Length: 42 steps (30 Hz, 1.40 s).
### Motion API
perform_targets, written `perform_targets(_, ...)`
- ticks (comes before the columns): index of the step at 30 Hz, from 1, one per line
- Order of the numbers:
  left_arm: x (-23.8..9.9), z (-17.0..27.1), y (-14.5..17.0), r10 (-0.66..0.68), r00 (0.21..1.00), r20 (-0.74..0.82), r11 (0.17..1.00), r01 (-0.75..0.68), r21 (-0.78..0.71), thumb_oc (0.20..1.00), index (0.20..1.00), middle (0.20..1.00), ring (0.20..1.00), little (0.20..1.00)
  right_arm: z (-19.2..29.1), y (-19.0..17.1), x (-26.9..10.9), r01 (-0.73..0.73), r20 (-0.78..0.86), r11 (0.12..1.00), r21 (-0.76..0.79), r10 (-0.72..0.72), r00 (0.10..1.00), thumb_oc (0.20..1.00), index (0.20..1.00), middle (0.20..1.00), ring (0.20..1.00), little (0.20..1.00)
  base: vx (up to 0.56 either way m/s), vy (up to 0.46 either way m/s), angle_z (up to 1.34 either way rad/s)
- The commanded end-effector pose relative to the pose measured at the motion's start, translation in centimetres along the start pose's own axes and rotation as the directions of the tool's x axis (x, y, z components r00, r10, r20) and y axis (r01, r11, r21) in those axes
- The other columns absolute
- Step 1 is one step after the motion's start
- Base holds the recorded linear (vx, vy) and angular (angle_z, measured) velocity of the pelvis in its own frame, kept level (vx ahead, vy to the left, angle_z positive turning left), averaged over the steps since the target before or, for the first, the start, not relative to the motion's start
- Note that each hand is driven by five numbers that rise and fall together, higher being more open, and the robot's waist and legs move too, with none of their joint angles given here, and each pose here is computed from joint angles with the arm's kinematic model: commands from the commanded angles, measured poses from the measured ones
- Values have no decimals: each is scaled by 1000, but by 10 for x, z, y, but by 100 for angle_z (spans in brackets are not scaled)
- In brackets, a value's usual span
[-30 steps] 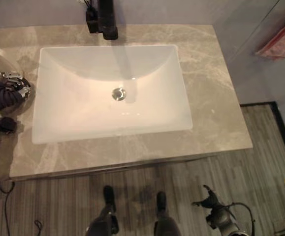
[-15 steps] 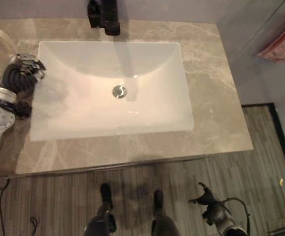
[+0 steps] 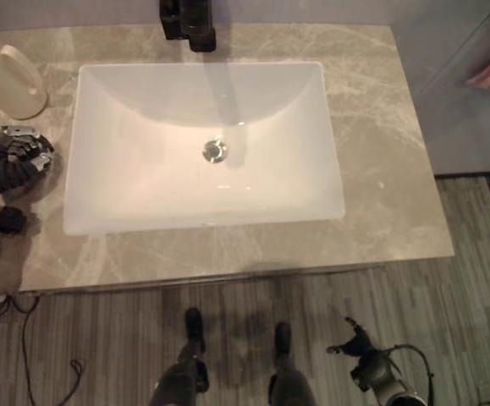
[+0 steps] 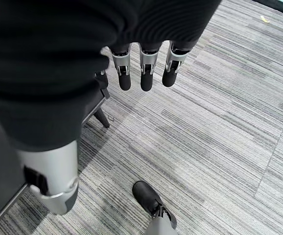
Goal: Put brush and paste in cup on sink, flatten towel.
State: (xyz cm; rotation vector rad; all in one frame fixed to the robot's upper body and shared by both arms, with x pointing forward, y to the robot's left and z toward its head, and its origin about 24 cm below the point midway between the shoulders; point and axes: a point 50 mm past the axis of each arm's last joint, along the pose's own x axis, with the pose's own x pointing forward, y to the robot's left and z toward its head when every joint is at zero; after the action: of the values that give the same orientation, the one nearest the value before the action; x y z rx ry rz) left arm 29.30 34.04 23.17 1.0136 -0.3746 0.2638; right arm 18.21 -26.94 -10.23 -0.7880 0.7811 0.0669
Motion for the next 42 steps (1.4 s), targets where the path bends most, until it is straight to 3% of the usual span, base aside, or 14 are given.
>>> perform_targets(1,17,-6,34,187,981,-49,979,-182,88,200,200,200,200,200,-18,-12,0,58,-85,997,51,-54,995,1000,1000,1000,1000,1000,0,-11,14)
perform_targets(8,54,22,46,201,980,14,960,-200,197,200,200,200,200,200,-23,-7,0,39,-124,997,67,-31,992,1000,1000,1000,1000,1000,2,-1,2)
perform_targets(16,72,25,46,245,969,-27,958,-238,161,200,200,200,200,200,-8,2,3,6,-71,996,92,0,997,1000,1000,1000,1000,1000,2,2,-2)
perform_targets(25,49,32,33,147,986,74,979,-156,130,200,200,200,200,200,-22,5,-2,-2,-108,993,116,14,994,1000,1000,1000,1000,1000,1,-1,0)
perform_targets(32,30,-5,53,173,983,-69,962,-153,225,200,200,200,200,200,-25,1,-3,2,-119,993,116,12,993,1000,1000,1000,1000,1000,0,-1,1)
perform_targets(42,55,-20,84,326,910,-255,923,-248,293,200,200,200,200,200,-21,6,0,-9,-123,991,135,26,992,1000,1000,1000,1000,1000,-1,6,2)
